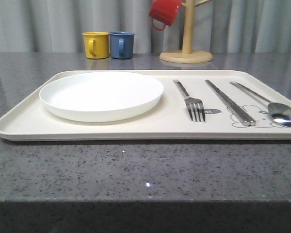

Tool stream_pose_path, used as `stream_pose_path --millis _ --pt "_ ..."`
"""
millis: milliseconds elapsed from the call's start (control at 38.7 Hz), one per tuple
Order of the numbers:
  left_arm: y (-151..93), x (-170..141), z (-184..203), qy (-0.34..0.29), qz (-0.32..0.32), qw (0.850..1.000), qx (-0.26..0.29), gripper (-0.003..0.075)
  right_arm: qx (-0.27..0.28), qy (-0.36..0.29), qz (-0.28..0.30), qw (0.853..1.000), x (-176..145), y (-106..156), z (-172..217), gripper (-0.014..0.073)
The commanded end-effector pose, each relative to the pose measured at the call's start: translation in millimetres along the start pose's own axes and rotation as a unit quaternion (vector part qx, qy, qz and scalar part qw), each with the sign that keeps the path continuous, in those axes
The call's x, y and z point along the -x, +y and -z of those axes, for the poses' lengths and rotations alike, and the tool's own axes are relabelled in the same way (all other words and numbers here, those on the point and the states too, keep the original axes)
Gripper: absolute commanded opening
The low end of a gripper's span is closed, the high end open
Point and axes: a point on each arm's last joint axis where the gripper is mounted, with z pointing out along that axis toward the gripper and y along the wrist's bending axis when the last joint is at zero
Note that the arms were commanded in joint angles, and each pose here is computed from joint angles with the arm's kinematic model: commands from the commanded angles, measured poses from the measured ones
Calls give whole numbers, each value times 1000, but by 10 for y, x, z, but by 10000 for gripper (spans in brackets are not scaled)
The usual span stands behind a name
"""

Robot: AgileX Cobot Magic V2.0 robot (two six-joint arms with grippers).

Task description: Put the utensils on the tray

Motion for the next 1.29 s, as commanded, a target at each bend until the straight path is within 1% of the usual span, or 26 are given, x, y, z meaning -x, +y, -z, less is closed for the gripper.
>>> stream_pose_path --millis 0,52,103,207,259,310,388,440,569,1268 --pt "4 75 21 -50 5 999 3 -18 -2 -47 13 999 140 -2 15 -69" --pt "4 75 21 -50 5 999 3 -18 -12 -55 32 998 104 -18 -5 -69" --pt "4 75 21 -50 5 999 3 -18 -27 -76 46 996 26 -34 -44 -69" --pt "4 75 21 -50 5 999 3 -18 -71 -116 30 990 -251 -81 -125 -69" --pt "4 75 21 -50 5 999 3 -18 -94 -125 15 988 -397 -110 -153 -69" --pt "4 75 21 -50 5 999 3 -18 -116 -119 0 986 -534 -140 -185 -69" --pt "4 75 21 -50 5 999 3 -18 -140 -92 -19 986 -716 -179 -236 -69" --pt "4 74 19 -49 5 999 3 -18 -146 -71 -23 986 -765 -187 -243 -69" --pt "4 74 19 -49 5 999 3 -18 -147 -57 -19 987 -793 -188 -246 -69" --pt "4 74 19 -49 5 999 3 -18 -147 -57 -19 987 -790 -188 -246 -69"
